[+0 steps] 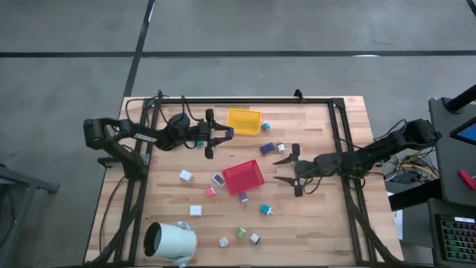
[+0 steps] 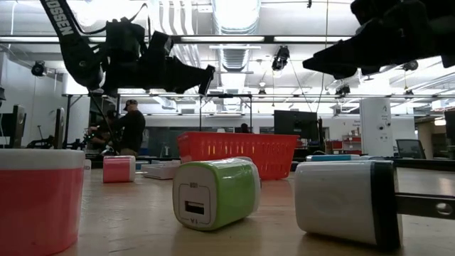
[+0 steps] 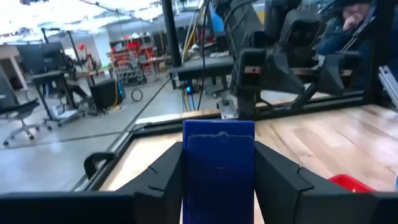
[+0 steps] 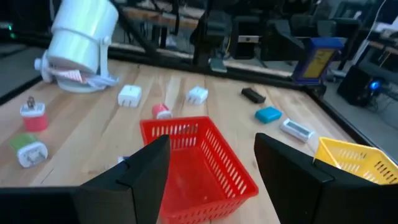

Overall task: Pick & Place Office items
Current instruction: Put the left blue digital clock into the yellow bin

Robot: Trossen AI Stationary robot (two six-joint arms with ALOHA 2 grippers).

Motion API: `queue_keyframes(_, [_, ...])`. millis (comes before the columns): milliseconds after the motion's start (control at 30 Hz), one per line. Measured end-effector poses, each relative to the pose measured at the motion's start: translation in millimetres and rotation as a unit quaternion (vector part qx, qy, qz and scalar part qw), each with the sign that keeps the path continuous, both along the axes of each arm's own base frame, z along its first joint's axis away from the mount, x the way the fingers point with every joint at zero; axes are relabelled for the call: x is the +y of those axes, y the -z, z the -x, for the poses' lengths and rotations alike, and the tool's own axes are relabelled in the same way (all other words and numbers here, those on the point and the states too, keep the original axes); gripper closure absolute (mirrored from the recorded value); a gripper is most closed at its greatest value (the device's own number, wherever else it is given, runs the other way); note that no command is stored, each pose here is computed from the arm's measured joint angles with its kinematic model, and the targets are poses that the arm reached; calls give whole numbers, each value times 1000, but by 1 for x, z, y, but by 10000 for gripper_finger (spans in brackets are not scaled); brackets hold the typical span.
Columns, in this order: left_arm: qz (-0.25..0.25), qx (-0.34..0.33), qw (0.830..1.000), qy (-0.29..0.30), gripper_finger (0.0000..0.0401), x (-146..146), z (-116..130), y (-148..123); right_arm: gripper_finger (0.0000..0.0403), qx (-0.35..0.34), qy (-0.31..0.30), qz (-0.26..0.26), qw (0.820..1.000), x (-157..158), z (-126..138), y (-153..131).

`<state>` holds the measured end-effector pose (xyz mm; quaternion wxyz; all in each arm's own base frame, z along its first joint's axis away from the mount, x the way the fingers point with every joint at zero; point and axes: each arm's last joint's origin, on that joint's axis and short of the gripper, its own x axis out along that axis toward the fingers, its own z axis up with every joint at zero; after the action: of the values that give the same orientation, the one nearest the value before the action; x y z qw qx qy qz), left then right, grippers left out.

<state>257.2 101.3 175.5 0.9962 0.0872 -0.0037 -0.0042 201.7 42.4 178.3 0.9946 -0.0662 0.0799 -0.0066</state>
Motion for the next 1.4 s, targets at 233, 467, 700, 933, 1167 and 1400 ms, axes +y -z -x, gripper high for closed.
queue_keyframes(233, [17, -13, 1000, 3, 254, 4, 1, 0, 177, -8, 0, -3, 1000, -1, 3, 3])
queue_keyframes(467, [31, -17, 999, -5, 254, 8, 2, 0, 177, -12, 0, -4, 1000, 0, 2, 0])
queue_keyframes(700, [33, -16, 999, -9, 254, 14, -6, 1, 177, -11, 0, -4, 1000, 0, 2, 1])
queue_keyframes(933, [59, 6, 998, -23, 254, 35, -32, 8, 177, -10, 0, -4, 1000, 0, 1, 1])
queue_keyframes(1167, [81, 57, 994, -41, 254, 67, -68, 5, 177, -10, 0, -3, 1000, 0, 1, 1])
queue_keyframes(1400, [94, 172, 979, -52, 254, 83, -93, 1, 177, -4, 0, -2, 1000, 0, 2, 2])
